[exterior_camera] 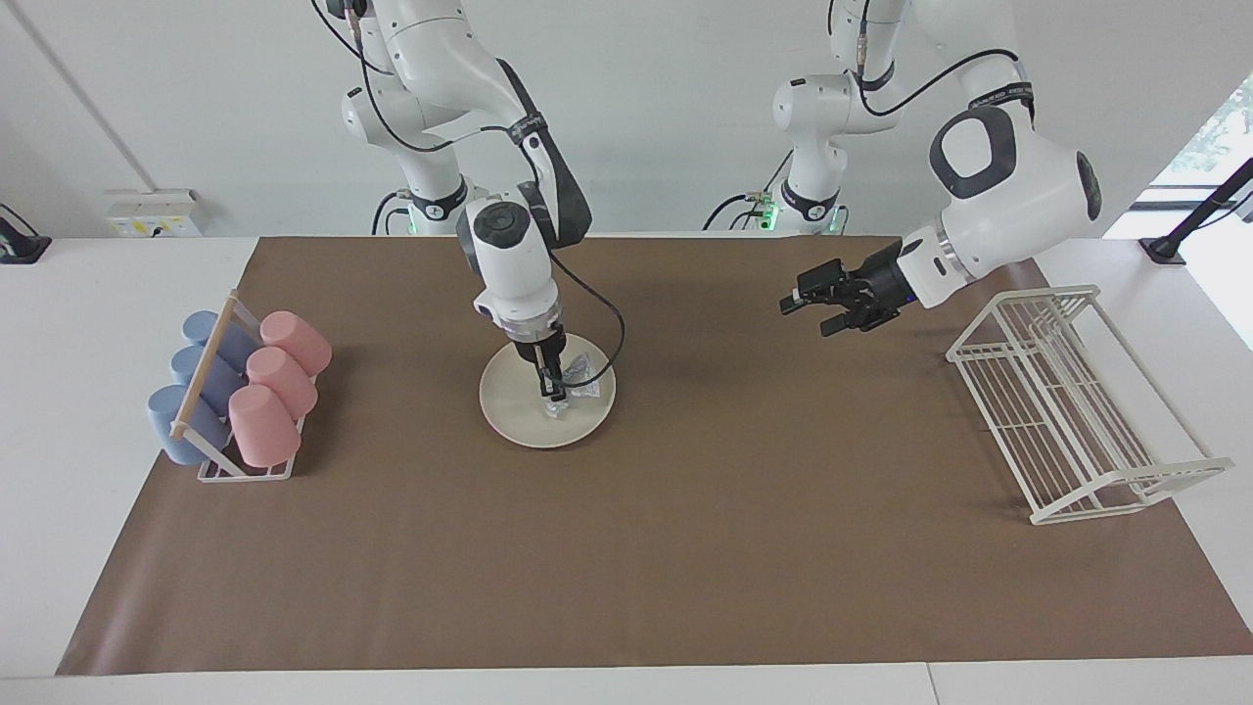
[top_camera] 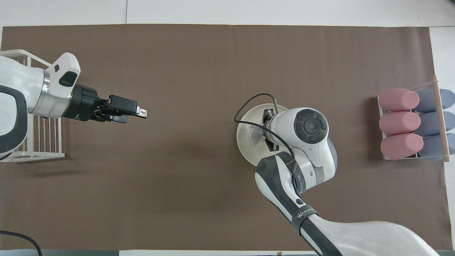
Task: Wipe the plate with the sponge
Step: 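Rub the scrubber over the plate with the right gripper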
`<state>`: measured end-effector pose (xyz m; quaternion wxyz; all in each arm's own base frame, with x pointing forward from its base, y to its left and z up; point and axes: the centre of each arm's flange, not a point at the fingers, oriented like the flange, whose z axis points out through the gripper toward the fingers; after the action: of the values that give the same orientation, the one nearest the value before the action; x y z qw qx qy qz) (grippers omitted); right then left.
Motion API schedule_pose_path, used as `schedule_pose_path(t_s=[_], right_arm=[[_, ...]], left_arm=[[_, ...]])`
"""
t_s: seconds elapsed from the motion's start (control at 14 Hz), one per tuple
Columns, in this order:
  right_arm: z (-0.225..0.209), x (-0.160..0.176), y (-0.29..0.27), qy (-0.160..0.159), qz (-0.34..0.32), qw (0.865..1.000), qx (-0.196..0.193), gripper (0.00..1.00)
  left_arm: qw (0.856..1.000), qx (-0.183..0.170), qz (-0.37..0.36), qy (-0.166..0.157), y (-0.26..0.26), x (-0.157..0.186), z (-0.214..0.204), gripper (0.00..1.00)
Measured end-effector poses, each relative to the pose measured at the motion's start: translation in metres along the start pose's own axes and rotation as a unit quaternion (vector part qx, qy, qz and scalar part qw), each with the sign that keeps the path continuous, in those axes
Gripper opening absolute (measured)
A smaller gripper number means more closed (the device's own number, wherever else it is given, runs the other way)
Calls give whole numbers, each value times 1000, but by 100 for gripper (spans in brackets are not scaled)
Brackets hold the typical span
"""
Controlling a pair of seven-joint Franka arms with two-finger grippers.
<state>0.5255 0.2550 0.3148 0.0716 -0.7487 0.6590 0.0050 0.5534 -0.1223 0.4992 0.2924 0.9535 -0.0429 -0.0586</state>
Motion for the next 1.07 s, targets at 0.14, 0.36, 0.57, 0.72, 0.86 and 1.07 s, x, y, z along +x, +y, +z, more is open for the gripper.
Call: schedule_pose_path(t_s=[0.14, 0.36, 0.57, 0.72, 0.86, 1.07], right_arm=[[2, -1, 1, 0, -1, 1000, -2, 13], [5, -2, 2, 1, -13, 1000, -5, 13], [7, 14, 0, 3, -50, 999, -7, 13], [7, 38, -4, 5, -84, 996, -12, 13], [5, 72, -9, 6, -113, 993, -25, 13], [6, 93, -9, 4, -125, 992, -34, 13]], left_arm=[[998, 56, 12, 0, -8, -4, -19, 100], [991, 135, 24, -3, -20, -6, -38, 100], [985, 173, 22, -1, -34, -8, -52, 100], [983, 180, 19, 2, -39, -9, -57, 100], [983, 181, 15, 4, -43, -9, -60, 100], [983, 181, 8, 6, -45, -9, -62, 100]])
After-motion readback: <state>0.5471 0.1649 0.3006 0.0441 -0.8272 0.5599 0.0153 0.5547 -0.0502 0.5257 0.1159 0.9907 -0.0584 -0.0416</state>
